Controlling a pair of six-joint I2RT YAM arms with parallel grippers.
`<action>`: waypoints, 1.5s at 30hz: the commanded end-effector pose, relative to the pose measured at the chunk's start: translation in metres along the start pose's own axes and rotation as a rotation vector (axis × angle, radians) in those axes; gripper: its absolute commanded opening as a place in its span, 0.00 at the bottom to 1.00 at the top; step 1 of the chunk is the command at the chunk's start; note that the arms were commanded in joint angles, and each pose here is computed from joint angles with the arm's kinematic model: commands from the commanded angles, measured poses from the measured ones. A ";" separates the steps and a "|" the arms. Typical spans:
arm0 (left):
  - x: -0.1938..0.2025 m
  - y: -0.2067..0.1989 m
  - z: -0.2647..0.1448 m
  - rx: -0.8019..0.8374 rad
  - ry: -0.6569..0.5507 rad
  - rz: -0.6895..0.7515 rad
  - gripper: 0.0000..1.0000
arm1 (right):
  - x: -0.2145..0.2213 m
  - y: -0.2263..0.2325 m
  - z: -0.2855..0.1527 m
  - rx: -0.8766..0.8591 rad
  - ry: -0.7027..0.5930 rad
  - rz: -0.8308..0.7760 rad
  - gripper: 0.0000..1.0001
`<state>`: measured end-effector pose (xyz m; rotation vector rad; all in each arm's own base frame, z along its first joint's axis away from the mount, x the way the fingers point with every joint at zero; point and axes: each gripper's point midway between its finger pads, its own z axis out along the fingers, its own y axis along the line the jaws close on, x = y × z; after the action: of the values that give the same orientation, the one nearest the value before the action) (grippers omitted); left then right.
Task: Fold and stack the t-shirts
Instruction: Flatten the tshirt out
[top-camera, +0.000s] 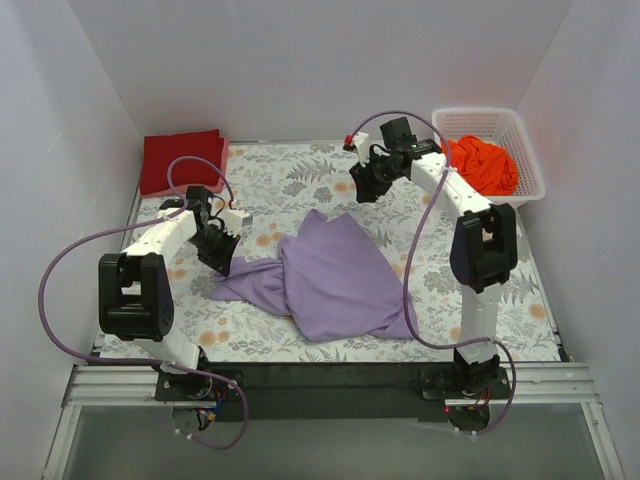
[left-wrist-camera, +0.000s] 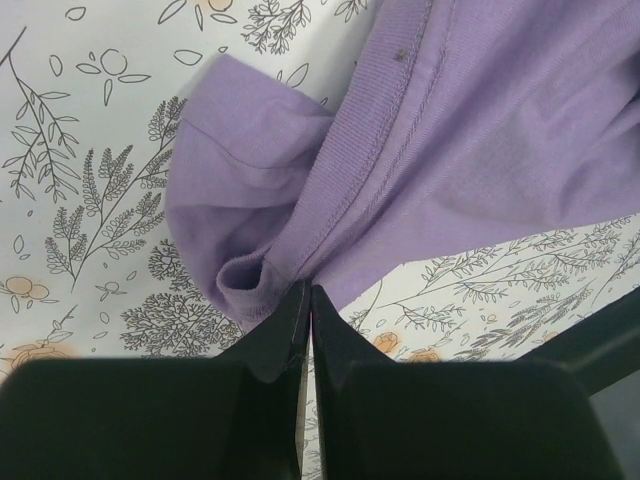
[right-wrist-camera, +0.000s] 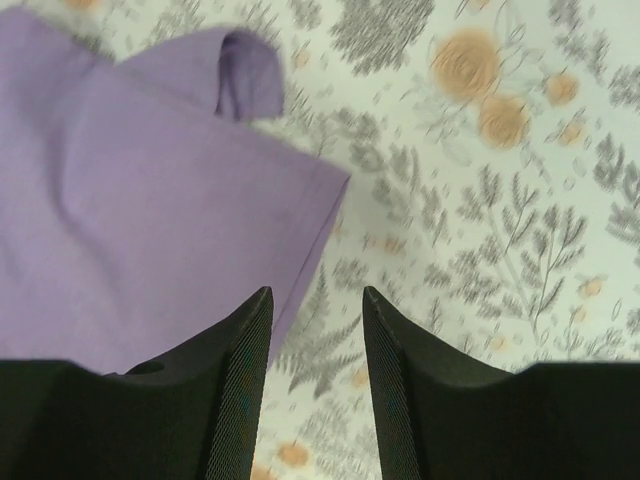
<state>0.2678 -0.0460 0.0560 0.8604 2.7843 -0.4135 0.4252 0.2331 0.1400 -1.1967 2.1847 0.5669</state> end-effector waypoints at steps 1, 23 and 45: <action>-0.009 0.003 -0.010 -0.029 -0.034 0.023 0.00 | -0.015 -0.025 0.032 0.072 0.001 0.049 0.48; -0.006 0.004 -0.005 -0.026 -0.024 0.003 0.00 | 0.038 -0.017 0.119 0.092 0.155 -0.071 0.61; 0.050 0.029 -0.005 -0.136 0.055 -0.015 0.00 | 0.233 -0.014 -0.099 0.218 0.446 0.015 0.01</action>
<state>0.2554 -0.0085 0.0368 0.7448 2.8565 -0.3217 0.3792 0.0496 0.0826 -1.1019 2.4241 0.0810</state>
